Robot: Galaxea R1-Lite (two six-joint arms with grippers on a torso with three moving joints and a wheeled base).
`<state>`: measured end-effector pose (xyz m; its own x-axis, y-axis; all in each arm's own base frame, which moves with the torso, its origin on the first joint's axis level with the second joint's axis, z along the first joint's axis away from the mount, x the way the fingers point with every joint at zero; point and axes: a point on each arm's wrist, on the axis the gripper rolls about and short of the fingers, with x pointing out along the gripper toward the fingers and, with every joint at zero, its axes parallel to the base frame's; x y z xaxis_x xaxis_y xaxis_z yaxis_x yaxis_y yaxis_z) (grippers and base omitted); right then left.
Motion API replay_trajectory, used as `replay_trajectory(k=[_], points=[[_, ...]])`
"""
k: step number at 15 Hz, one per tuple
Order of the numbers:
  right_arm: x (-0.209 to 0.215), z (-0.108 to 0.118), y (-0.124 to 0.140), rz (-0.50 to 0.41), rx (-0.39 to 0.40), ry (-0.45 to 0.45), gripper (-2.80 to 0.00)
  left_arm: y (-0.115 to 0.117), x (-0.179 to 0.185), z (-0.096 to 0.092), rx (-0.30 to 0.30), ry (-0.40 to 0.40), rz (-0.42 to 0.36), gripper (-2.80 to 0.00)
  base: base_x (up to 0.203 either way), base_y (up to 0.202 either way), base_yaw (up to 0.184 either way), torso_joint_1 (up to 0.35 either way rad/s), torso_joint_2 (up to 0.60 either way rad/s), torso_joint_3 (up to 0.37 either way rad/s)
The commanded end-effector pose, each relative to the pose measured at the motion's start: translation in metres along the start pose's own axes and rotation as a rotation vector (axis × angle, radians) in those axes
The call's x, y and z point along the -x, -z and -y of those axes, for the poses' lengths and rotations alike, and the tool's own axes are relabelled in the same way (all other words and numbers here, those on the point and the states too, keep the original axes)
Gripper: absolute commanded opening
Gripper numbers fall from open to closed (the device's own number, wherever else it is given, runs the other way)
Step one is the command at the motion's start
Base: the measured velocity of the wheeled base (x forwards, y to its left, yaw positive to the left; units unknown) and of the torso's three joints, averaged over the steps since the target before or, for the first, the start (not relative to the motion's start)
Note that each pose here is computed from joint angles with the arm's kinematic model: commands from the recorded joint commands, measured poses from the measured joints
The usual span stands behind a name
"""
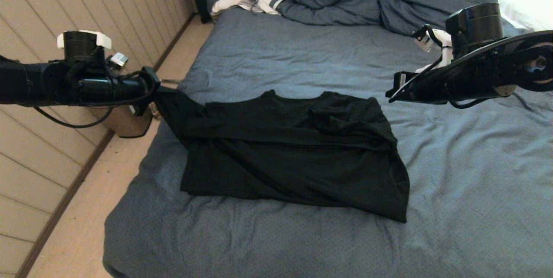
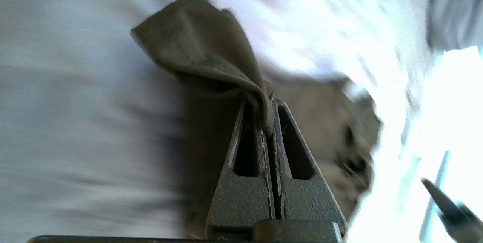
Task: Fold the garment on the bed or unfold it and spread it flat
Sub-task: Fold the black T-shirt
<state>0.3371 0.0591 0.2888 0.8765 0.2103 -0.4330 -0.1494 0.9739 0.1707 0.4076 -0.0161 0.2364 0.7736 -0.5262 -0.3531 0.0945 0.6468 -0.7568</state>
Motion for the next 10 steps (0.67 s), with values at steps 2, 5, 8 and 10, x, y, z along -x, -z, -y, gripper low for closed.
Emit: replay_trajectory(k=[2,5,8,10], points=[[0.004,0.007,0.011,0.011,-0.008,-0.017,-2.8,0.019,-0.008,0.039,-0.044,0.063,-0.059,-2.8,0.0,0.0,0.0,0.0,0.0,0.0],[0.002,0.013,0.024,0.041,-0.014,-0.048,-2.8,0.046,-0.024,0.067,-0.084,0.078,-0.096,-2.8,0.0,0.0,0.0,0.0,0.0,0.0],[-0.001,0.028,0.032,0.046,-0.029,-0.061,-2.8,0.07,-0.039,0.086,-0.115,0.08,-0.12,-2.8,0.0,0.0,0.0,0.0,0.0,0.0],[0.0,0.039,0.036,0.037,-0.044,-0.065,-2.8,0.082,-0.048,0.095,-0.128,0.077,-0.132,-2.8,0.0,0.0,0.0,0.0,0.0,0.0]])
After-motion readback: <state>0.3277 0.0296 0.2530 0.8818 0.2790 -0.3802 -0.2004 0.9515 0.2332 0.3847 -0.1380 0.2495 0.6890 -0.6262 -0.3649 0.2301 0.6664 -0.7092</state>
